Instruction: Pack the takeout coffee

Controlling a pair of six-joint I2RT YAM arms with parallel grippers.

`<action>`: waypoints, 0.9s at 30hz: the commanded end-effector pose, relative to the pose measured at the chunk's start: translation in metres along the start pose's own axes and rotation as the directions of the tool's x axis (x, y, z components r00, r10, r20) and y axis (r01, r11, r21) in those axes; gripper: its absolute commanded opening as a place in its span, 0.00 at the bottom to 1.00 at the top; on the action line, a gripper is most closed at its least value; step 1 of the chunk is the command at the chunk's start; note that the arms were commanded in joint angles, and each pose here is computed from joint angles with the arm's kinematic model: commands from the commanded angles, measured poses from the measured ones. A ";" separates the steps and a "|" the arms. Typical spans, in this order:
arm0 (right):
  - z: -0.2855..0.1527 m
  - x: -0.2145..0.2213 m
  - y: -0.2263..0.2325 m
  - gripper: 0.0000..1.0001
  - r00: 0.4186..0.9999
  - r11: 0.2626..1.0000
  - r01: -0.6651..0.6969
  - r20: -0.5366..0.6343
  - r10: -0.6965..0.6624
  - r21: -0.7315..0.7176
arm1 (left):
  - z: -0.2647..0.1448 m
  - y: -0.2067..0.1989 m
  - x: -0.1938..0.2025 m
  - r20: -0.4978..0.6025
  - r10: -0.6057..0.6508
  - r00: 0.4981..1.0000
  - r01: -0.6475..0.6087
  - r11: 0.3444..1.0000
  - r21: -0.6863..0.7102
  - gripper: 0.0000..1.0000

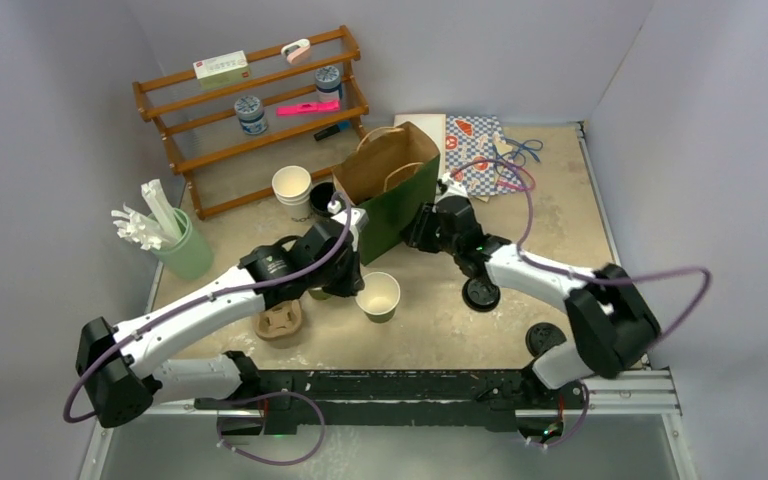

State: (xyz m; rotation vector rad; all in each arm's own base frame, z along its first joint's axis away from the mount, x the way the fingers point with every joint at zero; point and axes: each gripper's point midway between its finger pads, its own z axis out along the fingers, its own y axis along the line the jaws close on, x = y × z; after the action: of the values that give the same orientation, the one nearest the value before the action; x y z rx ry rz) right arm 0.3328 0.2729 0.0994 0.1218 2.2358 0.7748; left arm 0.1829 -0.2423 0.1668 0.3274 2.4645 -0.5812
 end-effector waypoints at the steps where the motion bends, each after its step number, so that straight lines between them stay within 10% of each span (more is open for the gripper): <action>1: -0.052 0.004 -0.050 0.56 0.999 0.962 0.045 -0.037 -0.036 0.270 | 0.016 -0.016 -0.012 0.045 0.028 0.999 -0.031 0.997 0.067 0.00; 5: -0.112 0.014 -0.095 0.97 0.997 0.860 0.021 -0.070 0.017 0.509 | 0.035 -0.020 -0.008 0.045 0.033 0.998 -0.036 0.996 0.080 0.00; 15: -0.170 0.047 -0.168 0.99 0.956 0.687 -0.048 -0.165 0.241 0.725 | 0.071 -0.030 -0.002 0.031 0.045 0.999 -0.046 0.998 0.030 0.00; 27: -0.142 0.055 -0.166 0.99 0.941 0.722 -0.089 -0.180 0.288 0.686 | 0.089 -0.055 -0.001 0.032 0.098 0.995 -0.099 0.994 0.040 0.05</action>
State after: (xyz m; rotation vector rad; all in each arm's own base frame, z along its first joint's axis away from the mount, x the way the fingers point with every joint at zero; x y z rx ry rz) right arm 0.2218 0.0809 0.0536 0.6060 2.6967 -0.0035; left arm 0.2049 -0.3233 0.1145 0.4449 2.4218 -0.5865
